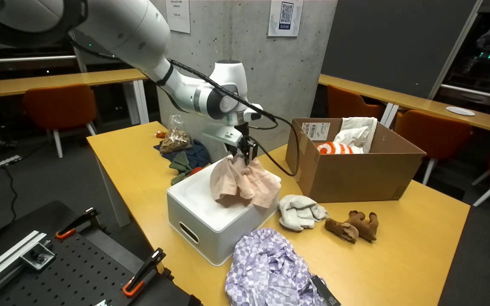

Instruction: Pick up the light pink shirt and put it on top of the yellow container, pick up the pink shirt with the yellow container and and lift them upwards then put them back on the white basket, pick up the light pink shirt only and put it on the table

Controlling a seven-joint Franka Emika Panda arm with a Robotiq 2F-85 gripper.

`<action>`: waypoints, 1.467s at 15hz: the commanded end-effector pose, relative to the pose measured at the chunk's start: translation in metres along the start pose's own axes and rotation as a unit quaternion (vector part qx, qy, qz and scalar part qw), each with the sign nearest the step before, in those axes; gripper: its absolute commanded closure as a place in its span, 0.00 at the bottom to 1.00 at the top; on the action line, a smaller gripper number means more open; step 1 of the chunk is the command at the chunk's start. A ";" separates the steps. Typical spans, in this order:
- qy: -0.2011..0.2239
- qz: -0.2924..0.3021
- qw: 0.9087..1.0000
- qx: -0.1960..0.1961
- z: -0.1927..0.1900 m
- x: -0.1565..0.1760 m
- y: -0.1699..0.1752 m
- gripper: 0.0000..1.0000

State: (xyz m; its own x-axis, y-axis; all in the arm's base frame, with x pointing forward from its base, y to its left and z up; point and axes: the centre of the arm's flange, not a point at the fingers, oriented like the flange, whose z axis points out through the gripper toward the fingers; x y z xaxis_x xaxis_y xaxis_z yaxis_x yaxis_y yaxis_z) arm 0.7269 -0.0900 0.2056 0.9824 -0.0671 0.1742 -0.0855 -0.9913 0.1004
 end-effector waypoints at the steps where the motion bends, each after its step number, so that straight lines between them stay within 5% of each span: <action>1: 0.025 0.016 0.999 -0.021 -0.084 -0.026 0.034 0.75; 8: 0.113 0.039 0.992 -0.030 -0.238 -0.041 0.089 0.75; 16: 0.185 0.042 0.982 -0.009 -0.421 -0.101 0.104 0.75; 22: 0.180 0.038 0.983 0.008 -0.459 -0.127 0.098 0.75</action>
State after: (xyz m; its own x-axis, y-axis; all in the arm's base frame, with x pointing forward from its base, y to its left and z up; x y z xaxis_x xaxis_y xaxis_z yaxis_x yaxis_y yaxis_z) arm 0.5302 -0.1332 0.6423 0.8416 -0.1113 0.5285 -0.1731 -0.9825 0.0686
